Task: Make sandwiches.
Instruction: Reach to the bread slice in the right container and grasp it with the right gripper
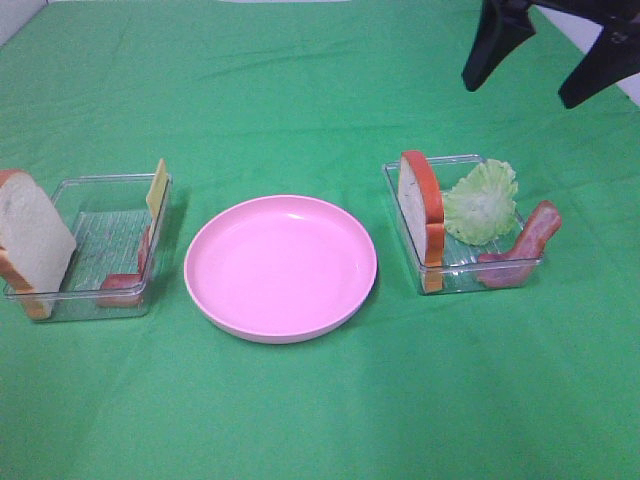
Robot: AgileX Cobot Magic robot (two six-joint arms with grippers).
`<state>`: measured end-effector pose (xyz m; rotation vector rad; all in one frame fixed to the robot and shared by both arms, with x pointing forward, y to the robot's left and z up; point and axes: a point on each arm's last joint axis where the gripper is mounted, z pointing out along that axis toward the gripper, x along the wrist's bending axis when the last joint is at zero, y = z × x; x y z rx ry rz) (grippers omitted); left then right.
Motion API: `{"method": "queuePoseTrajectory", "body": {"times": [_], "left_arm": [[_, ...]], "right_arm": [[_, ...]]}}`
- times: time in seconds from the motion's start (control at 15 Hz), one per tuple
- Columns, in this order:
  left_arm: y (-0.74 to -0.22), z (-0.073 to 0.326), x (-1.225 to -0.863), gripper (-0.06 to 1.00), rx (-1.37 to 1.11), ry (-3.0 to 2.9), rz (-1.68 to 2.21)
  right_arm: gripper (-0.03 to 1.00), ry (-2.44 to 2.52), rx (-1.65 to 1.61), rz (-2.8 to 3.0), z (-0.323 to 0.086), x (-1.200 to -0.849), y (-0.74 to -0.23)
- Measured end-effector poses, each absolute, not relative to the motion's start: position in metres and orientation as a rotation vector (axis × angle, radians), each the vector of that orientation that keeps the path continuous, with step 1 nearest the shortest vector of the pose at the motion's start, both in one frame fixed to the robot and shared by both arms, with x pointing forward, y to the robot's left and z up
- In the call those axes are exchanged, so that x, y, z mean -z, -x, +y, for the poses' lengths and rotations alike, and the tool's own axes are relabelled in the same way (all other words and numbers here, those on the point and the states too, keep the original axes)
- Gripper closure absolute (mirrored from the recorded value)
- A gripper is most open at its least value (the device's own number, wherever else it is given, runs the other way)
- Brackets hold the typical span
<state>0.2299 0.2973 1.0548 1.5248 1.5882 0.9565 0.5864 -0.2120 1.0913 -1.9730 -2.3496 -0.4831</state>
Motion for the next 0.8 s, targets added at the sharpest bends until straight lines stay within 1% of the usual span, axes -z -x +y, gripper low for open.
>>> {"method": "queuePoseTrajectory", "body": {"times": [0.27, 0.6, 0.8], "left_arm": [[-0.230, 0.297, -1.055, -0.05, -0.957, -1.525, 1.588], [-0.230, 0.297, -1.055, -0.05, -0.957, -1.525, 1.588], [-0.230, 0.297, -1.055, -0.05, -0.957, -1.525, 1.588]], "right_arm": [[0.00, 1.893, 0.418, -2.374, -0.175, -1.067, -0.602], [0.00, 1.851, 0.377, -2.374, -0.153, -1.040, -0.610], [0.00, 1.860, 0.355, -2.358, -0.146, -1.012, -0.623]]}}
